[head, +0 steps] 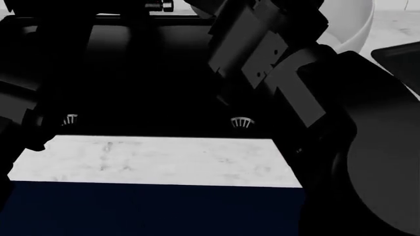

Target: Move the fresh-baked cupcake off the tray onto the counter, and place the bowl used for mixing into the sink.

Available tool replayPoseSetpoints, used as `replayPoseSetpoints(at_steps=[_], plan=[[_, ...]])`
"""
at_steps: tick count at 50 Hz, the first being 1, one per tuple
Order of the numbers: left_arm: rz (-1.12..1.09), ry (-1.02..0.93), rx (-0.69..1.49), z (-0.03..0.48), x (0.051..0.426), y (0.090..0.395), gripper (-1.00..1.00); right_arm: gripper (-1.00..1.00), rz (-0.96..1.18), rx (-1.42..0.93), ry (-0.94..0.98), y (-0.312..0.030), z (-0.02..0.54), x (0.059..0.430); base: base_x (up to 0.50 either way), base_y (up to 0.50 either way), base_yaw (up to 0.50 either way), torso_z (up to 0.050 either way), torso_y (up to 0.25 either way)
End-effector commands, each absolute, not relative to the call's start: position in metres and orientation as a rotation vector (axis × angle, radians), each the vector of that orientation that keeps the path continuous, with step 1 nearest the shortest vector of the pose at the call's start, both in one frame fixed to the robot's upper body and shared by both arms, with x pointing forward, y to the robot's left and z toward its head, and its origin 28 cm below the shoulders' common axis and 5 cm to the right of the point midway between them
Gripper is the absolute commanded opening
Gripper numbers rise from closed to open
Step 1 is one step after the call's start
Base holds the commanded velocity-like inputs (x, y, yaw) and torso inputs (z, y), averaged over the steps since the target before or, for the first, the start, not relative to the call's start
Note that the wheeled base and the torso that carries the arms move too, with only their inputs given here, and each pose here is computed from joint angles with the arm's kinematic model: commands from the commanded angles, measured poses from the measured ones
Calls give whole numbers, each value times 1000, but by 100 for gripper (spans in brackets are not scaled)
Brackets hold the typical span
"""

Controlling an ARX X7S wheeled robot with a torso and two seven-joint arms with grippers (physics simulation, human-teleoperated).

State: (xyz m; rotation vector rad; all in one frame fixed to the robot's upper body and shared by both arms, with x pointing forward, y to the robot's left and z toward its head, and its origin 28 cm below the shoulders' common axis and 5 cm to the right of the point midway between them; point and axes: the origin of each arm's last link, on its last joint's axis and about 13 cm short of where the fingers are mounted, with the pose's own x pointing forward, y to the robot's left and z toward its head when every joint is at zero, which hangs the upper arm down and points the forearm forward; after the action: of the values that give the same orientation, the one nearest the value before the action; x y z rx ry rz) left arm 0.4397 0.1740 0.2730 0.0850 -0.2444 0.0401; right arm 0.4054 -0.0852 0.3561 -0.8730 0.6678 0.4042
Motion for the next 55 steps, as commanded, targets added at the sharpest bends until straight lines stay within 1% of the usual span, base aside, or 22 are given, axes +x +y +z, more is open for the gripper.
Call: replayPoseSetpoints(at_steps=[1,7,14,37,45,55], plan=[[48,-240,82,271,439,174,100,-100,387,-898,635,-87,362,407,0,242,0,0,10],[51,-238,85,271,439,174,100,-100,395,-902,630,-87,362,407,0,212,0,0,0],[48,-237,85,271,439,174,100,-100,396,-900,634,-88,361,408,116,35,0,0,0],[47,-241,84,271,439,174,100,-100,396,-896,642,-87,357,408,232,0,0,0,0],[-34,-289,71,273,433,172,100,-100,401,-896,646,-86,357,408,238,0,0,0,1],[-25,-277,74,272,435,172,100,-100,418,-912,626,-85,359,409,228,0,0,0,0]])
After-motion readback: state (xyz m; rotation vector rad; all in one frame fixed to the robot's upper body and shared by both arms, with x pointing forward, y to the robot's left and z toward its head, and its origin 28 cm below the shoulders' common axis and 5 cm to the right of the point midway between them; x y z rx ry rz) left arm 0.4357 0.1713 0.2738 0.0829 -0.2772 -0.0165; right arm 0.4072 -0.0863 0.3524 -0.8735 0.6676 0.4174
